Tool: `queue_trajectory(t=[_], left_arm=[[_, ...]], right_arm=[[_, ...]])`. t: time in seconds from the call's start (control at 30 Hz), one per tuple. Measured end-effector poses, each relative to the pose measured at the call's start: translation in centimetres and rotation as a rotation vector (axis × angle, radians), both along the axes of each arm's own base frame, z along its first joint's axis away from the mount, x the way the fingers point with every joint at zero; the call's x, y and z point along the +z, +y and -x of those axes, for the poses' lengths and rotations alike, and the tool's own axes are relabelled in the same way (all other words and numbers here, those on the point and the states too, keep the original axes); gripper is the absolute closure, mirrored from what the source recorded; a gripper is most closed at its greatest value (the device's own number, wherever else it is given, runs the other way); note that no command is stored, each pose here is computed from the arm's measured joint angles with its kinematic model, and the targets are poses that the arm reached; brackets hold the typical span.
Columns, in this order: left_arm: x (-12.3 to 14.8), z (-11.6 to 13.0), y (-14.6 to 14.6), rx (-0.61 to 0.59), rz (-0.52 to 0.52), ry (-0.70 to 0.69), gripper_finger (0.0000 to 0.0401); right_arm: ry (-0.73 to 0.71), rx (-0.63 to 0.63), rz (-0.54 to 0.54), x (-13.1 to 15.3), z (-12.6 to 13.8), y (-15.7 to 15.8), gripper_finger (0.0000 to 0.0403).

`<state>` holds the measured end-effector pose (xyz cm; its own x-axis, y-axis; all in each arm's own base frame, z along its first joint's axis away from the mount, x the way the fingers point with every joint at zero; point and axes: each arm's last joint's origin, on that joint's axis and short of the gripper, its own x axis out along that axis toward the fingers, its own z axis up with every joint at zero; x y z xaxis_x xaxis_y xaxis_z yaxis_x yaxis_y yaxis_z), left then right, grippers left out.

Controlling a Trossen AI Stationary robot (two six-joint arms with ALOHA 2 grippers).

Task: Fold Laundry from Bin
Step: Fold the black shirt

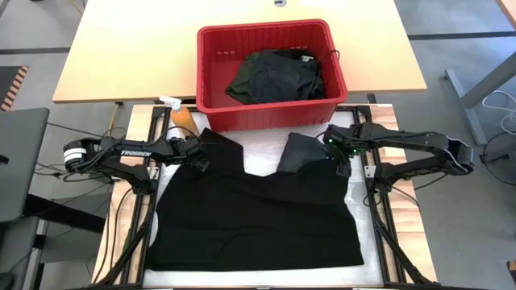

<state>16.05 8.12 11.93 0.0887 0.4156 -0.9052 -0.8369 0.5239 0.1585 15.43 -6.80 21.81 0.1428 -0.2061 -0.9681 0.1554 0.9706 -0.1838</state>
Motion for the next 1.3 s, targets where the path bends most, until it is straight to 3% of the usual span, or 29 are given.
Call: queue_trajectory(t=[0.27, 0.73, 0.97, 1.3], left_arm=[[0.0, 0.0, 0.0, 0.0, 0.001, 0.0, 0.0401], [0.1, 0.1, -0.1, 0.0, 0.007, 0.003, 0.0401], [2.3, 0.3, -1.0, -0.053, 0.056, -0.101, 0.0401], [8.9, 2.4, -3.1, -0.172, -0.064, -0.478, 0.0401]], right_arm=[[0.141, -0.063, -0.008, -1.0, 0.3, -0.6, 0.0263], [0.183, -0.08, -0.031, -0.6, 0.7, -0.6, 0.039], [0.114, -0.097, -0.014, 2.3, 1.3, -0.2, 0.0383], [0.001, -0.143, -0.009, 5.9, 4.0, 1.0, 0.0388]])
